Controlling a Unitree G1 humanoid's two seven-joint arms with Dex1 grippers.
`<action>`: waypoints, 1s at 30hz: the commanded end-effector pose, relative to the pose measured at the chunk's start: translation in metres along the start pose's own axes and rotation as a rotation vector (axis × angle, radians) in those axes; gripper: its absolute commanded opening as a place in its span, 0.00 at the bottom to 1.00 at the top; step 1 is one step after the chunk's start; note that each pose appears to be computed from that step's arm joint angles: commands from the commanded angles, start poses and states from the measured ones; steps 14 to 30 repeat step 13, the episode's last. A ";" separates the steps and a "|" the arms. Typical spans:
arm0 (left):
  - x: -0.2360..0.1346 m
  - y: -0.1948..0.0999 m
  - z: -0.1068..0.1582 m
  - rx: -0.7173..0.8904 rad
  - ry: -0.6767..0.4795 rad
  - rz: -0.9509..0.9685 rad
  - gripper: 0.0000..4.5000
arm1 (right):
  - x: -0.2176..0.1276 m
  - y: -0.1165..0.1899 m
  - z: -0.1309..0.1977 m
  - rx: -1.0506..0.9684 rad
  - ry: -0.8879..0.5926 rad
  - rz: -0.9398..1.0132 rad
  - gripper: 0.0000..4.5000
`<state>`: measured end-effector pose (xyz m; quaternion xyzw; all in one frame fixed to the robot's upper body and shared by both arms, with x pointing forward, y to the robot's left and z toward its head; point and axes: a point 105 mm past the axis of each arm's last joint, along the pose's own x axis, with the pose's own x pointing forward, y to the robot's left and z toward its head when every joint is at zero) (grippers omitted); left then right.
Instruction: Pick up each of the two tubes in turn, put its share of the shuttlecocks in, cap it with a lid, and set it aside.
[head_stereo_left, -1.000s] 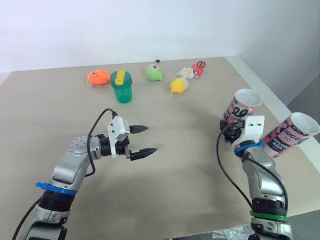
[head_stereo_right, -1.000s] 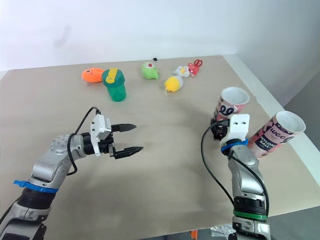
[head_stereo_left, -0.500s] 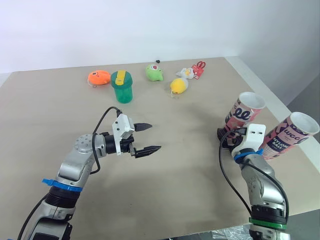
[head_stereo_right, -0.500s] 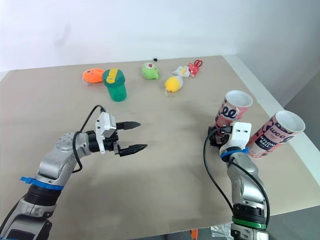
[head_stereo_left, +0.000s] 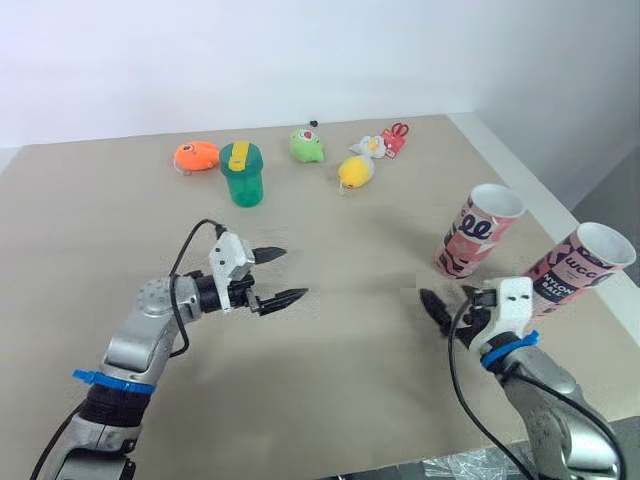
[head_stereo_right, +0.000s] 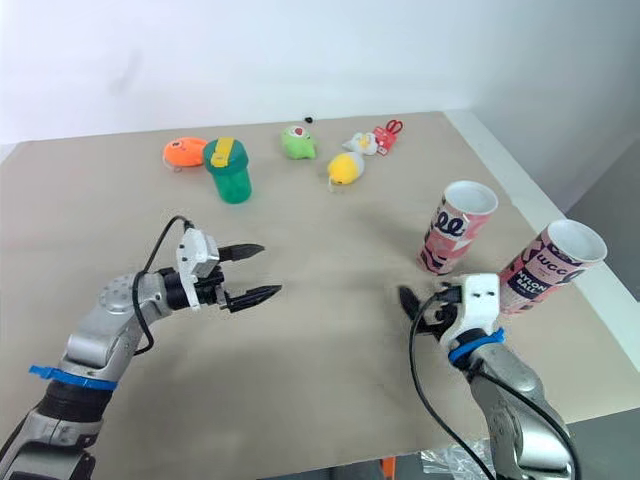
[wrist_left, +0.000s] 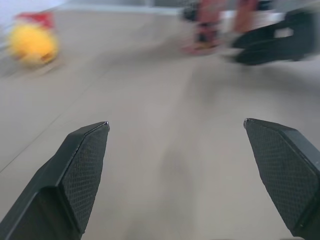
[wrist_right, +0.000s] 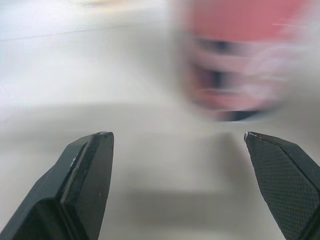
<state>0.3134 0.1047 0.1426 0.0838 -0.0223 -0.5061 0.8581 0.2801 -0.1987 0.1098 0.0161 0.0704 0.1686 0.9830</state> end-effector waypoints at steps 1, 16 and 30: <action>-0.025 0.018 0.006 0.020 -0.011 0.161 1.00 | 0.002 0.049 0.022 -0.097 -0.058 0.301 0.99; -0.058 0.004 -0.006 0.074 0.086 0.277 1.00 | 0.038 0.063 0.029 -0.131 -0.086 0.463 0.99; -0.058 0.004 -0.006 0.074 0.086 0.277 1.00 | 0.038 0.063 0.029 -0.131 -0.086 0.463 0.99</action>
